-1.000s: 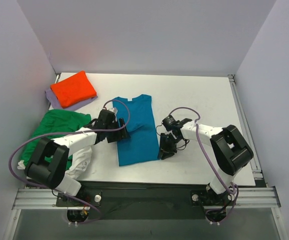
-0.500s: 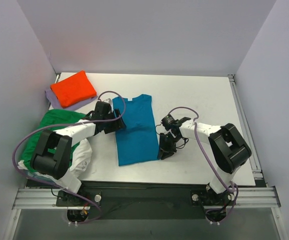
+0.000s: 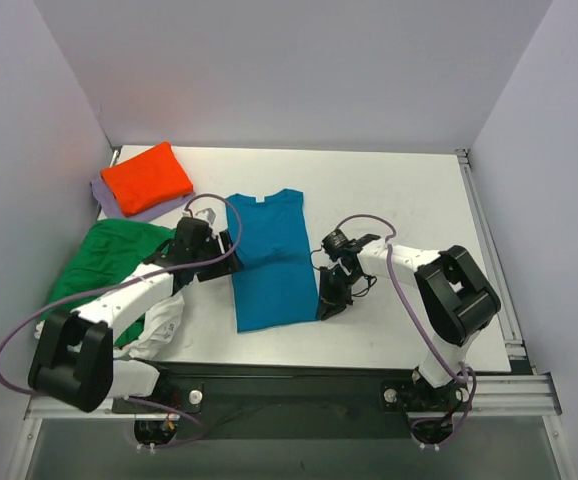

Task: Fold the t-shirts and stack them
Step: Fold the folded rectangular tshirt in 1/3 of the way, then grab one side of the 2/3 rectangular tshirt with both arms

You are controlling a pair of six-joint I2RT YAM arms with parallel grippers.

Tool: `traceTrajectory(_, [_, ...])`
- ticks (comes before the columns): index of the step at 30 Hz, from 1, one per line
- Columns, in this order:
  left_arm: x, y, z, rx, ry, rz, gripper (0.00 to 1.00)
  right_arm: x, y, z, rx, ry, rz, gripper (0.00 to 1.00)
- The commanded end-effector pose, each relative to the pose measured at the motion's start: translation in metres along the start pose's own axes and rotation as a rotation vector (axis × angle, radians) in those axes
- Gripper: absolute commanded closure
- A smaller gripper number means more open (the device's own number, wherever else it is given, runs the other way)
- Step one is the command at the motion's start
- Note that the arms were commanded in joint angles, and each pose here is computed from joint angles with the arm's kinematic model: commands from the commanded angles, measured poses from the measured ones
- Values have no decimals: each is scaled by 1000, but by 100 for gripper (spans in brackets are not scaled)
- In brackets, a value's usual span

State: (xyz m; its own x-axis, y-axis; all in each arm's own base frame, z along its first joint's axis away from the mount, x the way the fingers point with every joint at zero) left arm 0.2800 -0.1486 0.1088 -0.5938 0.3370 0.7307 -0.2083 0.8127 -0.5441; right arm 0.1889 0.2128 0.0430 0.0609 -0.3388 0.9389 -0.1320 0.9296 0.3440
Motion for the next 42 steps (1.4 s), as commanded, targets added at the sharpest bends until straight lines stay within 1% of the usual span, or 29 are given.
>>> traceTrajectory(1, [26,14,29,-39,32,-14,29,-7,-11,9,11,48,72,87])
traceTrajectory(3, [33,22,49,-21,71,-34,30,-8,-11,9,9,44,72,91])
traceTrajectory(4, [40,21,53,-15,70,-10,30,-8,-11,9,9,45,72,91])
traceTrajectory(5, [39,32,67,-3,99,-24,31,-8,-11,10,8,47,74,93])
traceTrajectory(6, [40,32,73,18,107,-16,32,-8,-11,10,9,44,73,93])
traceTrajectory(8, [43,31,89,8,135,-4,33,-8,-10,11,8,42,73,94])
traceTrajectory(9, [43,37,98,20,150,-24,34,-9,-10,12,6,45,76,95])
traceTrajectory(11, [44,37,113,-2,174,-34,34,-9,-10,13,5,42,77,95])
traceTrajectory(12, [43,43,122,25,188,-57,35,-9,-10,14,5,42,78,96])
traceTrajectory(15, [41,51,135,43,204,-72,36,-10,-10,17,9,45,82,96])
traceTrajectory(21, [38,59,136,41,191,-102,40,-11,-10,21,7,48,86,96])
traceTrajectory(22, [37,61,137,41,191,-111,42,-11,-10,22,9,49,86,96])
traceTrajectory(23, [37,62,137,42,194,-118,47,-11,-10,22,7,49,89,96])
traceTrajectory(26, [37,64,139,35,208,-143,51,-10,-10,22,8,45,90,96])
traceTrajectory(27, [36,67,138,29,197,-161,54,-10,-10,22,9,43,88,96])
traceTrajectory(32, [36,68,141,25,207,-168,62,-9,-10,22,7,39,88,96])
traceTrajectory(33, [36,69,142,25,208,-169,65,-9,-9,22,7,38,88,97])
traceTrajectory(35, [37,69,143,21,211,-169,68,-9,-9,22,9,37,89,97])
traceTrajectory(37, [37,71,145,21,218,-174,74,-9,-10,22,4,41,90,97])
traceTrajectory(39, [38,73,146,19,223,-183,78,-9,-9,21,9,37,87,98])
traceTrajectory(40, [38,73,146,19,223,-183,84,-9,-9,21,8,37,87,100])
traceTrajectory(42, [38,73,147,14,226,-181,90,-9,-9,21,8,36,88,100])
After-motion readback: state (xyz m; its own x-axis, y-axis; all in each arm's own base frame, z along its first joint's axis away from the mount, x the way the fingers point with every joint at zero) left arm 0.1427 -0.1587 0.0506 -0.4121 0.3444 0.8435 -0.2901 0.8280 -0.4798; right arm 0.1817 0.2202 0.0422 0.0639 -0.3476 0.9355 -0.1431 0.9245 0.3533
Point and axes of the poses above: each gripper's point midway between its finger pads, its own x axis back along the fingers, its own y axis along the line the jaws close on, z = x × y, the point moved 4 cm from there along x, back along the fingers, and after that the axes turned 12 degrees about x, right-handed, at the moved point
